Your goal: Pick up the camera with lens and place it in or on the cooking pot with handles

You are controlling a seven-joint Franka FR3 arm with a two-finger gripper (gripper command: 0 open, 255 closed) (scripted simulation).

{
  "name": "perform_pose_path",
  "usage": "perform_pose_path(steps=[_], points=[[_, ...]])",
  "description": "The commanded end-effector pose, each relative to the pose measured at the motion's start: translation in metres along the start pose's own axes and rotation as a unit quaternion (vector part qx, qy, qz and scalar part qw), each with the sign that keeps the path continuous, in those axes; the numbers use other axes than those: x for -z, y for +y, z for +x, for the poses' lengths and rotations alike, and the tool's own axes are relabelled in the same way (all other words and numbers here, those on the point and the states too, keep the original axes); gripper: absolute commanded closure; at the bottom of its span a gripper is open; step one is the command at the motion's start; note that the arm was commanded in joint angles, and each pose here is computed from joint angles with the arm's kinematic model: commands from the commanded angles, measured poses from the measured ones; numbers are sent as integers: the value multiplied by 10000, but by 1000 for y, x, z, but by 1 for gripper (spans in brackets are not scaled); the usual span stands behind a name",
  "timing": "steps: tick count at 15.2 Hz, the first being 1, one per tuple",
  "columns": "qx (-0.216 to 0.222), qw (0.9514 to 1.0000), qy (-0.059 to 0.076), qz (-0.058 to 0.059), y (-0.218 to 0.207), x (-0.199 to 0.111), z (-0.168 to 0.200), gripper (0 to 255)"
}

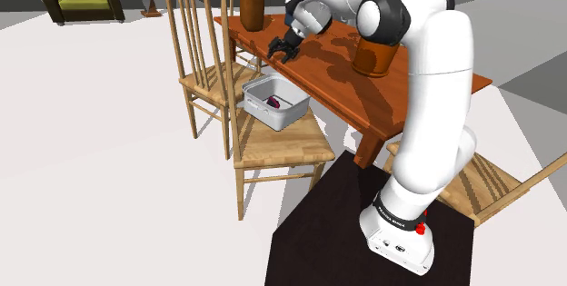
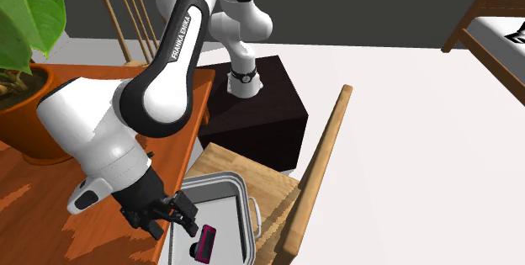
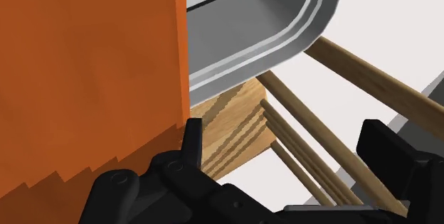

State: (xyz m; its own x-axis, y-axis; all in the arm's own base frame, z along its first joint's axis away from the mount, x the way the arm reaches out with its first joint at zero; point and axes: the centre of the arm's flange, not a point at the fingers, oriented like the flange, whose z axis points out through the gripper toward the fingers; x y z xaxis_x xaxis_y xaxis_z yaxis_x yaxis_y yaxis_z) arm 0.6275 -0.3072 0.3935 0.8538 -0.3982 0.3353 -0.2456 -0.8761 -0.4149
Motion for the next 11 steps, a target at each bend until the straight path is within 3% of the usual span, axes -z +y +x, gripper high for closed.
perform_pose_path(steps=[1,3,11], points=[[123,9959,-805,-397,28,-27,-22,0],[123,9959,-805,-397,27,-4,-18,0],[123,9959,-805,-397,27,-4,-18,0]])
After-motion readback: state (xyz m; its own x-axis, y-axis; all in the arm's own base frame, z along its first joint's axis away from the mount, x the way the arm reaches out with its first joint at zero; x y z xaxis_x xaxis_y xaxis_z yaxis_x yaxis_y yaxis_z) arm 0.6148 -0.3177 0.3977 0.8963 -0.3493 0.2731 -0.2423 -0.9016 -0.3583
